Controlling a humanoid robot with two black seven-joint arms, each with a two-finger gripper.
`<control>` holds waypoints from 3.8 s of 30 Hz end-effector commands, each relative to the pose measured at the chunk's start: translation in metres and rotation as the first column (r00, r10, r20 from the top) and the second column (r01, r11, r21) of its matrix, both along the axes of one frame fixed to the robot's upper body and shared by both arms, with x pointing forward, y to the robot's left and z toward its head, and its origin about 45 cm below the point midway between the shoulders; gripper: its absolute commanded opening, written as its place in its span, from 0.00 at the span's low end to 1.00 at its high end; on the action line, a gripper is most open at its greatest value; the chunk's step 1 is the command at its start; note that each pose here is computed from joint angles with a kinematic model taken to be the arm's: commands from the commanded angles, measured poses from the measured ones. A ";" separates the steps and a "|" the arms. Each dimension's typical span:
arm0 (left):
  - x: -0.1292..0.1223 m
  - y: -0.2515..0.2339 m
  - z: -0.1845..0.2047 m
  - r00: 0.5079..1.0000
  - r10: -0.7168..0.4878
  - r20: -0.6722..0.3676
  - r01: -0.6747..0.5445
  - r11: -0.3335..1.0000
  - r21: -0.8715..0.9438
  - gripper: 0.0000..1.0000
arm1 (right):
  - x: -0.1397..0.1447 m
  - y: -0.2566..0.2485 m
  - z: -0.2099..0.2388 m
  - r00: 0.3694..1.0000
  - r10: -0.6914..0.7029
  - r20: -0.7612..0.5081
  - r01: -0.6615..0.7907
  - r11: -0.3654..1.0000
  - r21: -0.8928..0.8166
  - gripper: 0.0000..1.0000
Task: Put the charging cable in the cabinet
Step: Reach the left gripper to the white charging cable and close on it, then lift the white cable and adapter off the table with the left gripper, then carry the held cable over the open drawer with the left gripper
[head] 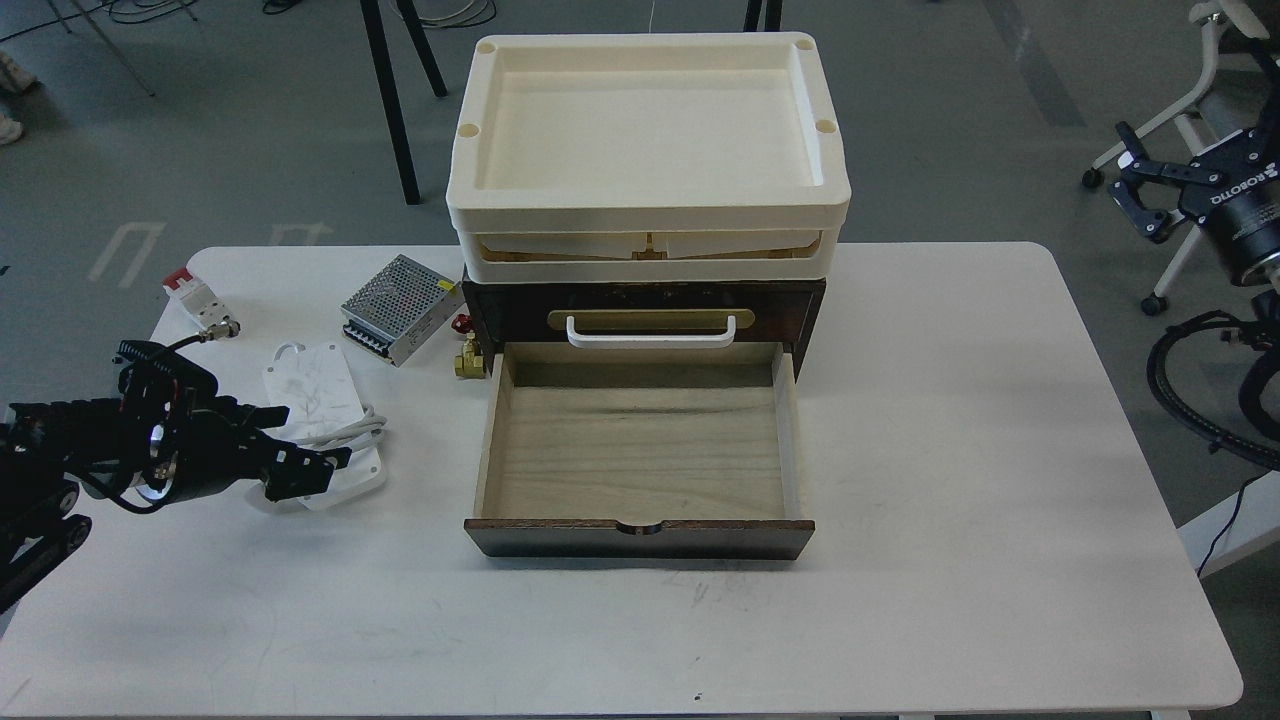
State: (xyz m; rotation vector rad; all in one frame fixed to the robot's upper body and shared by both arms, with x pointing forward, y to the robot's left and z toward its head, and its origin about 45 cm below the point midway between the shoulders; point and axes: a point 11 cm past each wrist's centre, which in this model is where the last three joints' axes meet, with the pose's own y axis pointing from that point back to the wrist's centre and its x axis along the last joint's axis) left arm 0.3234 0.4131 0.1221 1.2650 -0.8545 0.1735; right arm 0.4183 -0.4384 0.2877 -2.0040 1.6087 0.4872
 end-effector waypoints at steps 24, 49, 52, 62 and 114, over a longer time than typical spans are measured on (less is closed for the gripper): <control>0.002 -0.004 -0.010 0.997 -0.025 0.071 0.026 1.000 -0.007 0.49 | -0.006 -0.007 -0.007 1.000 -0.016 -0.014 0.016 1.000 0.004 1.00; 0.012 0.004 0.010 0.997 -0.023 0.071 0.022 1.000 0.020 0.00 | -0.011 -0.011 -0.014 0.999 -0.028 -0.028 0.029 1.000 0.008 1.00; 0.010 0.011 0.034 0.994 -0.059 0.095 0.055 0.997 0.049 0.00 | -0.011 -0.011 -0.014 0.999 -0.028 -0.028 0.029 1.000 0.008 1.00; -0.028 -0.020 0.159 0.958 -0.199 0.207 0.212 0.976 -0.045 0.00 | -0.011 -0.013 -0.013 0.999 -0.034 -0.025 0.034 0.999 0.008 1.00; -0.004 -0.187 0.091 0.911 -0.384 0.149 0.412 0.845 -0.341 0.00 | -0.013 -0.032 -0.030 0.993 -0.101 -0.069 0.101 0.995 -0.002 1.00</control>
